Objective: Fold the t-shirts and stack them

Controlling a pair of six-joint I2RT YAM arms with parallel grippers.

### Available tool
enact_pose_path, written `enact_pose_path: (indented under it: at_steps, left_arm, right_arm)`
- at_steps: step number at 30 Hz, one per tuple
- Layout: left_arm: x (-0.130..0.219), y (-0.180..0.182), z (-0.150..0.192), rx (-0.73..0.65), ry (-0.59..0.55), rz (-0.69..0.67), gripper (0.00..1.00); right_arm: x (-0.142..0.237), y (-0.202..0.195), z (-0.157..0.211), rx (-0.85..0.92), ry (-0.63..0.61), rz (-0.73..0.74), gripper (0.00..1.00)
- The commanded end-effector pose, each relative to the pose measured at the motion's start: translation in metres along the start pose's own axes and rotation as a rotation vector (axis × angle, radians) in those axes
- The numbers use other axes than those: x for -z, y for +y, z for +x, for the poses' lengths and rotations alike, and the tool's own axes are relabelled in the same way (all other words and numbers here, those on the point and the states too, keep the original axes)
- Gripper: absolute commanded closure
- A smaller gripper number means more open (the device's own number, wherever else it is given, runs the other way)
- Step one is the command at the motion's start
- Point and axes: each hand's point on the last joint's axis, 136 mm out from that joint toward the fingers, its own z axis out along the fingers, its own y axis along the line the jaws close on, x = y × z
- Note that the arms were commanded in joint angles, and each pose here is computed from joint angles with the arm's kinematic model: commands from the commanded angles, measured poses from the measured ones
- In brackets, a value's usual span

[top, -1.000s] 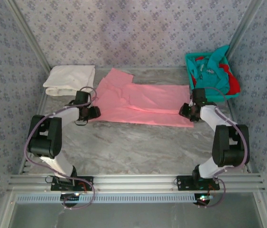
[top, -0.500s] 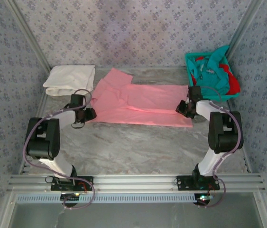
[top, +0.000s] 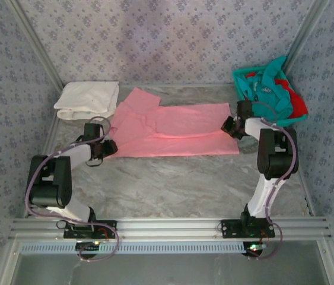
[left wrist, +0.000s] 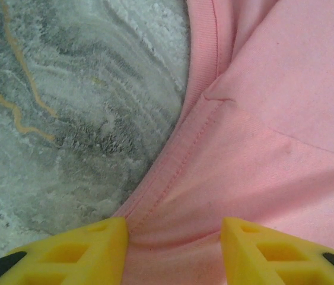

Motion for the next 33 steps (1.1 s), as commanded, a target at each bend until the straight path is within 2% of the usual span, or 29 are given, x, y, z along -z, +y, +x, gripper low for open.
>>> enact_pose_path:
  at_steps: [1, 9, 17, 20, 25, 33]
  left_arm:
    - [0.001, 0.015, 0.021, 0.031, 0.065, -0.044, 0.54]
    - [0.006, 0.013, 0.020, 0.037, 0.053, -0.036, 0.54]
    - [0.016, 0.010, 0.013, 0.037, 0.025, -0.023, 0.54]
    - [0.015, 0.011, 0.017, 0.046, 0.037, -0.021, 0.54]
    - [0.013, 0.016, 0.029, 0.067, 0.064, -0.027, 0.55]
    - [0.007, 0.023, 0.034, 0.085, 0.076, -0.033, 0.55]
  right_arm:
    - [0.007, 0.018, -0.039, -0.009, -0.104, -0.052, 0.73]
    - [0.030, 0.039, -0.042, 0.022, -0.132, -0.083, 0.72]
    - [0.047, 0.060, -0.004, 0.112, -0.100, -0.088, 0.72]
    - [0.040, 0.060, 0.030, 0.118, -0.044, -0.084, 0.72]
    - [0.035, 0.068, 0.062, 0.120, 0.009, -0.111, 0.72]
    - [0.014, 0.084, 0.074, 0.127, 0.041, -0.131, 0.71]
